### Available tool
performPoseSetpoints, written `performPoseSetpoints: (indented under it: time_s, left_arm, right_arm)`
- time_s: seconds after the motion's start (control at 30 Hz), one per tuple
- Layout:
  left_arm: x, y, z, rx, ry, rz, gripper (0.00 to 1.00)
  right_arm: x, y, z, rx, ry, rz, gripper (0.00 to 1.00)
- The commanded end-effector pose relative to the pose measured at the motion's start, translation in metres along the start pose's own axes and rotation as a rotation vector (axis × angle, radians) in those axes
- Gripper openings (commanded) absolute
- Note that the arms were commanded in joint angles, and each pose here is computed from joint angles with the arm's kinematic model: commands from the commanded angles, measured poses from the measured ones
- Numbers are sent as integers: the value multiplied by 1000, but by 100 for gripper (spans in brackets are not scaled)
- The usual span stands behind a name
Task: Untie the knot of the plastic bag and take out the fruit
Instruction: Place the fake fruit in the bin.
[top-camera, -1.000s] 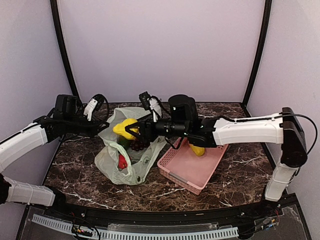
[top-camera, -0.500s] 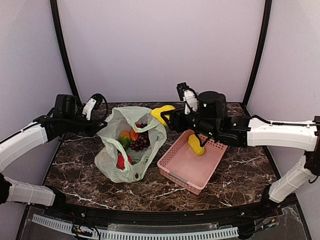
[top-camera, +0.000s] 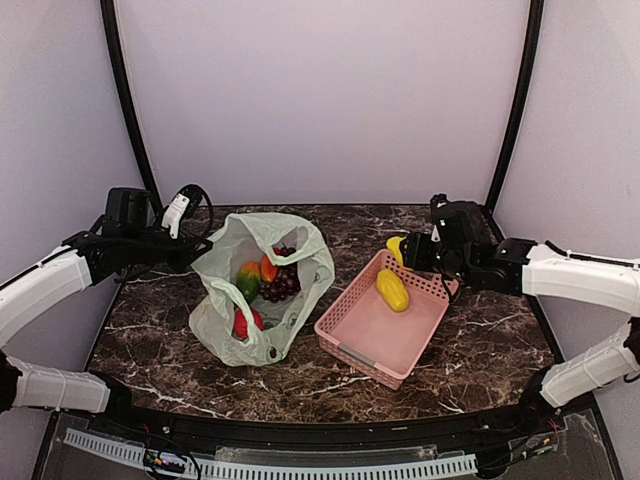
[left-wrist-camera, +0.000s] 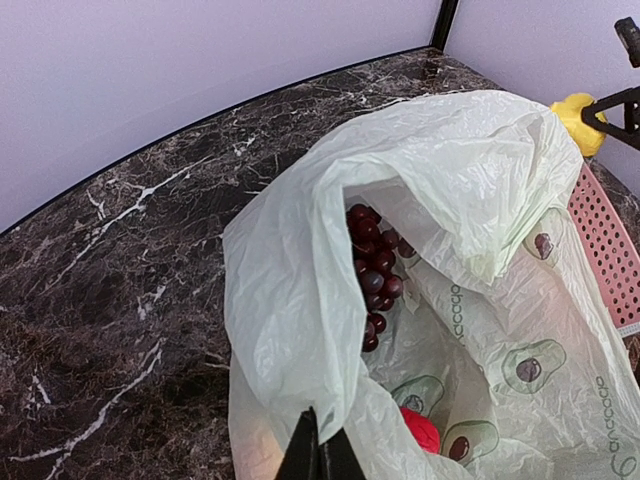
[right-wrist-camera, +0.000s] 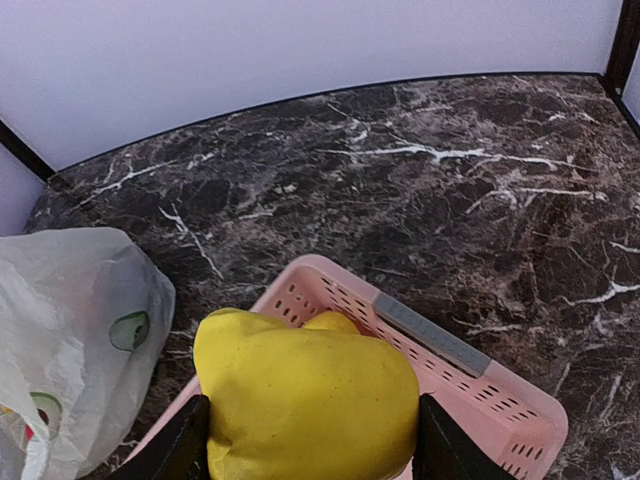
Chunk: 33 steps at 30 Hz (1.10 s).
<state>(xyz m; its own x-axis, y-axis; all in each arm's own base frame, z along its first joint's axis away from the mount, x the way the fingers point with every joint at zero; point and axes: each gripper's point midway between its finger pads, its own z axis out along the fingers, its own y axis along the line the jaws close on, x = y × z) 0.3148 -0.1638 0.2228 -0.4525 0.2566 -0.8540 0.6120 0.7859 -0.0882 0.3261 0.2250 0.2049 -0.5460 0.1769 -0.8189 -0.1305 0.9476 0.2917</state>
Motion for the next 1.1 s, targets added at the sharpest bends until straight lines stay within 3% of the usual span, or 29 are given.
performPoseSetpoints:
  time_s: [0.0,0.37,0.87,1.07]
  left_arm:
    - [-5,1,-8,-13,-20,6,1]
    - [-3,1,-8,-14,-13,0,1]
    - [-4,-1,-9,-9,-16,-2,1]
    - [-5,-2,-11,-4,-23,-1,1]
  right_arm:
    - [30,-37,0,130,78,73,29]
    - [76,-81,25,383,231,46,27]
    - [75,-84,49,407,259,31,29]
    - [80,-86,54,416,266,26,39]
